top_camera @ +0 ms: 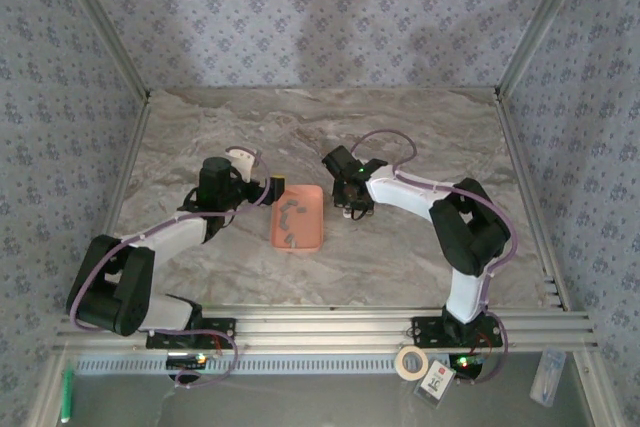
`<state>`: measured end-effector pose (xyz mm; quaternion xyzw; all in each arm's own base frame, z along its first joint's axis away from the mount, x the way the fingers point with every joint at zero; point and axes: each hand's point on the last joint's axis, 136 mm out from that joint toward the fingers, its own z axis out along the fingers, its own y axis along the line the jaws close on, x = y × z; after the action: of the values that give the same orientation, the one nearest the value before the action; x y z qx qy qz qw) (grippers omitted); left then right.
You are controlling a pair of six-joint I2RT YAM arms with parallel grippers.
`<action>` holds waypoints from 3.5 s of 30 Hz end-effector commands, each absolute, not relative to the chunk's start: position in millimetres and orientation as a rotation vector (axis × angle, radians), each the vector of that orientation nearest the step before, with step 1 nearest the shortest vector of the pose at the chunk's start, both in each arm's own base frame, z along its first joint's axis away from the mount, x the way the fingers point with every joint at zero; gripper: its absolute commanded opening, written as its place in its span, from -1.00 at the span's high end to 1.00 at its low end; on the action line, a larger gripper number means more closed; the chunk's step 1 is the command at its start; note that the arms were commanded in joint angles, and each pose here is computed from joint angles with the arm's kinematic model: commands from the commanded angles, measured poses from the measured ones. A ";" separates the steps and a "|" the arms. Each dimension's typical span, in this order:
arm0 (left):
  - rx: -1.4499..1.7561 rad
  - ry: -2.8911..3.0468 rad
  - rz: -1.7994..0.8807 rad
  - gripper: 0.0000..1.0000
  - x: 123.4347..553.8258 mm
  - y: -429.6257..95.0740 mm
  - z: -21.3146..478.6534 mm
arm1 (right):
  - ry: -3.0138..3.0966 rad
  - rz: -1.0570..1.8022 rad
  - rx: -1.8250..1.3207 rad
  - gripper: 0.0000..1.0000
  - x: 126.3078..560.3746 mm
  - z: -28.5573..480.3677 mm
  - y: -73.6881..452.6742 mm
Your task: Load the staples into the stapler
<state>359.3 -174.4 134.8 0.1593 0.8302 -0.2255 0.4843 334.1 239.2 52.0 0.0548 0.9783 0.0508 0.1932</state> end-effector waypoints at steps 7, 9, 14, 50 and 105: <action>0.413 1.981 -0.541 -0.95 365.0 -179.7 144.5 | 2.780 0.052 0.107 0.63 329.0 41.3 235.4; 0.415 1.980 -0.540 -0.95 365.3 -179.9 144.9 | 2.785 0.040 0.098 0.63 327.4 39.9 235.0; 0.418 1.981 -0.539 -0.95 365.4 -180.5 144.3 | 2.795 0.039 0.088 0.62 325.2 39.3 235.2; 0.757 2.098 -0.800 -0.68 355.7 -274.4 176.6 | 2.409 0.645 0.492 0.31 304.8 128.1 224.3; 1.190 2.155 -1.302 -0.25 343.4 -415.6 117.8 | 2.491 0.793 0.876 0.44 278.3 39.7 216.1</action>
<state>353.0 -409.9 89.9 0.3879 0.7917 -0.4411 0.1678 275.9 216.7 41.0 0.3047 0.8887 0.2837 0.1923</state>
